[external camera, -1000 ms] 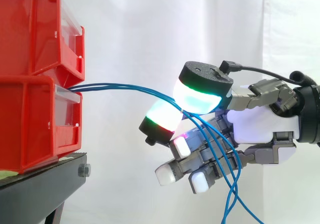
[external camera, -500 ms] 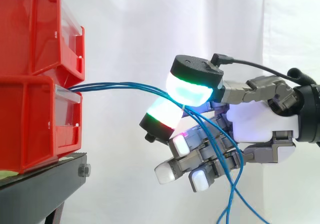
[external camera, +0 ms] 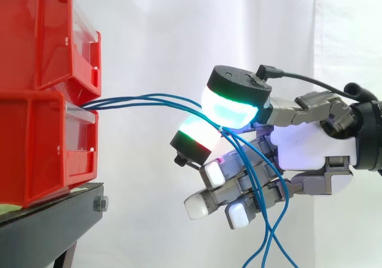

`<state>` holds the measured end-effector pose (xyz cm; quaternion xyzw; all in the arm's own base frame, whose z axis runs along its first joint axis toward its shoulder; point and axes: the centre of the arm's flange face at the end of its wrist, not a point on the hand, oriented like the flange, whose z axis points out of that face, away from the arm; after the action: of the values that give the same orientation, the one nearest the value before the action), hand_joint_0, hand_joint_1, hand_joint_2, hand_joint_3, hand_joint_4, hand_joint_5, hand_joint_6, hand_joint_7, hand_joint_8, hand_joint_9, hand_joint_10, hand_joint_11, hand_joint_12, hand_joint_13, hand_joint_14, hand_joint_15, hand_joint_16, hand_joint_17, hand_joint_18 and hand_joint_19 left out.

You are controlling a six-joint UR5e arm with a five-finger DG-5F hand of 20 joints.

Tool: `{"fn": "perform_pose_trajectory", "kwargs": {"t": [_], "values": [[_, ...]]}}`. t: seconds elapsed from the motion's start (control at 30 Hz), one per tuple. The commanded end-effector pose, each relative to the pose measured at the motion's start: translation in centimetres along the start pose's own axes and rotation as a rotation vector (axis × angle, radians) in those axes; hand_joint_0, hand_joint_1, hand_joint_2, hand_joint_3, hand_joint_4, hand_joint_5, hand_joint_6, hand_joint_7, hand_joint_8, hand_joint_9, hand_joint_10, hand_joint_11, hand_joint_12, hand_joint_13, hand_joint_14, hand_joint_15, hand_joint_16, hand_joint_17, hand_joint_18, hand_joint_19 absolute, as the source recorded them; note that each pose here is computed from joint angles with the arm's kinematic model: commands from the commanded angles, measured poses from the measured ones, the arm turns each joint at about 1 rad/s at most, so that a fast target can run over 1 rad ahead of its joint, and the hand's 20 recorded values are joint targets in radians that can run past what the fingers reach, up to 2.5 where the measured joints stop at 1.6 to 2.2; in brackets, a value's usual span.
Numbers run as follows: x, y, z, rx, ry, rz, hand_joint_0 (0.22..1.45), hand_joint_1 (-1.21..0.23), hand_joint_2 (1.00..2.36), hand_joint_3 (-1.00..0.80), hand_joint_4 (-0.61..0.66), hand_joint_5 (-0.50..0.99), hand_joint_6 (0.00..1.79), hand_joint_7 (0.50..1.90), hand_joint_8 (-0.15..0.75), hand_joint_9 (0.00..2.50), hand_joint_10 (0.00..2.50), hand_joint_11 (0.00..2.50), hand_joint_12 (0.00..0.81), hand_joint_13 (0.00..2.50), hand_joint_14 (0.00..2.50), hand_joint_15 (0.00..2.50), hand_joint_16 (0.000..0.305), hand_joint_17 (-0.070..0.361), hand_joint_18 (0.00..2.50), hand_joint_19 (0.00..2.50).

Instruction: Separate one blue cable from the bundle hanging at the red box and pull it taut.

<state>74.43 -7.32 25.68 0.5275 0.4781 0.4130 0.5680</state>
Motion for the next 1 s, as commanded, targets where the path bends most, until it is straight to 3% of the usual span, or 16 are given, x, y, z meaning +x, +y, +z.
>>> {"fn": "perform_pose_trajectory", "kwargs": {"t": [0.0,0.27,0.43,0.53,0.6,0.67,0.83,0.97], "values": [[0.04,0.01,0.00,-0.001,0.002,0.000,0.87,-0.89,1.00,-0.50,-0.16,-0.17,0.93,1.40,0.310,0.94,0.02,0.73,0.344,0.75,0.01,0.38,0.041,0.092,0.80,0.64],[0.03,0.01,0.00,-0.001,0.000,0.000,0.85,-0.92,1.00,-0.50,-0.16,-0.17,0.94,1.32,0.300,0.98,0.02,0.76,0.334,0.78,0.02,0.37,0.040,0.089,0.84,0.58],[0.14,0.02,-0.01,-0.001,0.002,0.000,0.82,-0.94,1.00,-0.50,-0.08,-0.16,0.93,1.27,0.303,1.00,0.02,0.77,0.335,0.79,0.01,0.37,0.039,0.089,0.87,0.56],[0.03,0.01,0.00,-0.001,0.000,0.000,0.72,-0.98,1.00,-0.50,-0.02,-0.15,0.93,1.21,0.304,1.00,0.02,0.78,0.333,0.79,0.01,0.37,0.039,0.088,0.87,0.58],[0.04,-0.10,0.02,0.001,0.000,0.000,0.64,-0.96,1.00,-0.50,0.01,-0.15,0.94,1.03,0.306,1.01,0.02,0.78,0.333,0.79,0.01,0.38,0.039,0.089,0.87,0.60],[0.14,0.02,-0.01,-0.001,0.002,0.000,0.62,-0.95,1.00,-0.50,0.03,-0.15,0.92,1.05,0.307,1.01,0.02,0.77,0.333,0.79,0.01,0.38,0.040,0.089,0.86,0.60],[0.14,0.02,-0.01,-0.001,0.002,0.000,0.50,-0.78,1.00,-0.50,0.09,-0.14,0.88,1.06,0.333,1.03,0.02,0.75,0.357,0.81,0.01,0.38,0.044,0.100,0.89,0.61],[0.26,0.10,0.01,-0.002,0.003,0.001,0.47,-0.67,1.00,-0.50,0.10,-0.14,0.86,1.03,0.344,1.04,0.02,0.74,0.369,0.82,0.01,0.38,0.047,0.105,0.91,0.61]]}}
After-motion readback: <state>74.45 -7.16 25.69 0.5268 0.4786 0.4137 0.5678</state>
